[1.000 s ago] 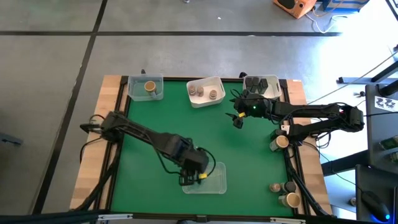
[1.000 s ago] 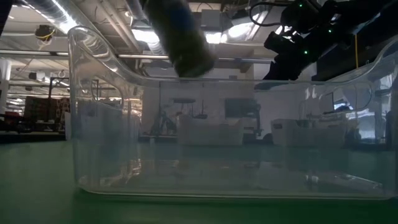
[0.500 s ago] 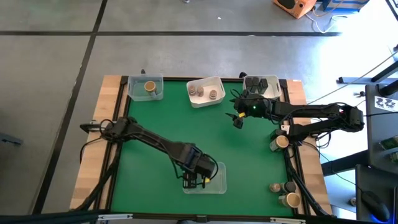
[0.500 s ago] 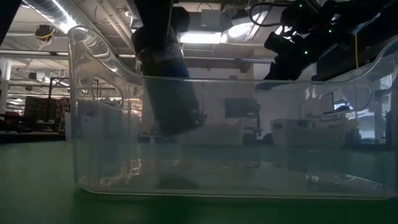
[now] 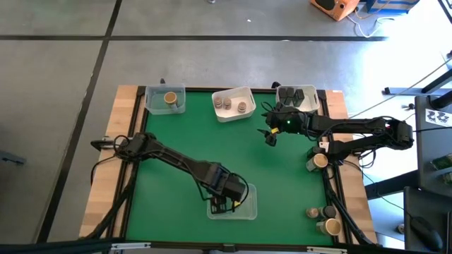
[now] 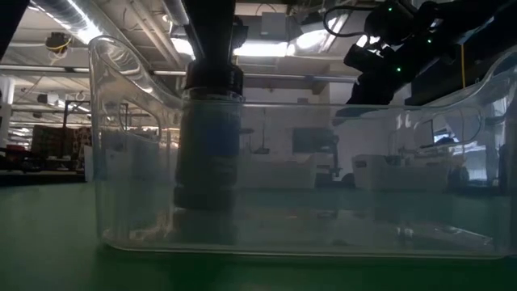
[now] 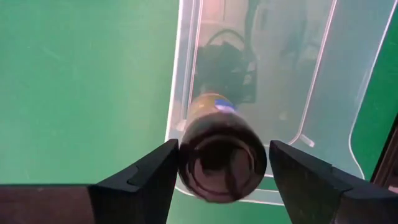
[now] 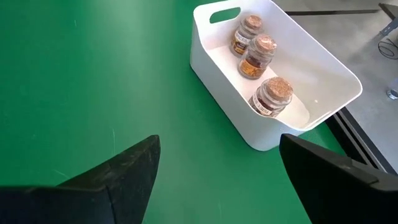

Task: Sort spices by type
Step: Put the black seasoning bottle into the bottom transparent bin, then put the gold seasoning bottle into the top transparent bin

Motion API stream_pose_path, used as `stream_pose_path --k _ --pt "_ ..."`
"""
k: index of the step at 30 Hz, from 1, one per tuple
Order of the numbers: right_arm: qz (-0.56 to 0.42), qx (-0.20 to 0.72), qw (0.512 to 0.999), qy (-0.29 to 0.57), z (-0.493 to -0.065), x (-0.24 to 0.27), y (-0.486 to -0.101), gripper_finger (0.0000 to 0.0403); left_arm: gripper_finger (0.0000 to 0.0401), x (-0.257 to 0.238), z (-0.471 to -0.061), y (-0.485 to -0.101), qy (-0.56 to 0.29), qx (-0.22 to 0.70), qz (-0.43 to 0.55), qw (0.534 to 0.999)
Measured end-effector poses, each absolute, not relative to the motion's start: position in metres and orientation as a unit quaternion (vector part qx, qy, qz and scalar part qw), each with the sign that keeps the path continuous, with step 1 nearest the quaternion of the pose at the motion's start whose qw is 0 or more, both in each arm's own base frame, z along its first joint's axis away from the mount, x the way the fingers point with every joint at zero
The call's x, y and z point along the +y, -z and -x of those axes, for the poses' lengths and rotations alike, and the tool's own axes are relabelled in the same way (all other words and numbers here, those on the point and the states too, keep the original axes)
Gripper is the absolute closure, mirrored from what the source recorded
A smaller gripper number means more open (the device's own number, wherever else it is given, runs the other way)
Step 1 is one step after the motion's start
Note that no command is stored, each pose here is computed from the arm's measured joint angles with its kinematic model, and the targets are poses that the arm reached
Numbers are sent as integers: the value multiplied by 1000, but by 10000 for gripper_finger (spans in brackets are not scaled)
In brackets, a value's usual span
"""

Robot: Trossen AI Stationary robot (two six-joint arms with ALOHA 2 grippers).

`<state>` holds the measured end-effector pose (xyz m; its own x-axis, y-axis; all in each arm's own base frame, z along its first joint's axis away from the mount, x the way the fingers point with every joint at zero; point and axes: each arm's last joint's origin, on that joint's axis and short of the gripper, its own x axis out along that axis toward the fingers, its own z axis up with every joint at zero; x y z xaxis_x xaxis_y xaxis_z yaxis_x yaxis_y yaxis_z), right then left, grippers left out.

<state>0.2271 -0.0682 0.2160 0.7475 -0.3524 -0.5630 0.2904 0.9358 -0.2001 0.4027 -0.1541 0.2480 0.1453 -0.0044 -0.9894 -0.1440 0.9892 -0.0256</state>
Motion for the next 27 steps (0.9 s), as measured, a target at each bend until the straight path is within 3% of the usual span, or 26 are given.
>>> stream_pose_path --k 10,15,22,27 --pt "50 311 933 172 -227 -68 -216 72 164 -150 -403 -251 -48 653 66 753" --pt "42 314 932 174 -224 -67 -218 72 164 -147 -394 -275 -41 633 49 772" --pt "0 335 926 176 -203 -56 -257 72 164 -147 -365 -313 -93 573 -59 812" --pt "-52 349 921 167 -182 -37 -277 72 164 -146 -340 -320 -121 544 -68 828"
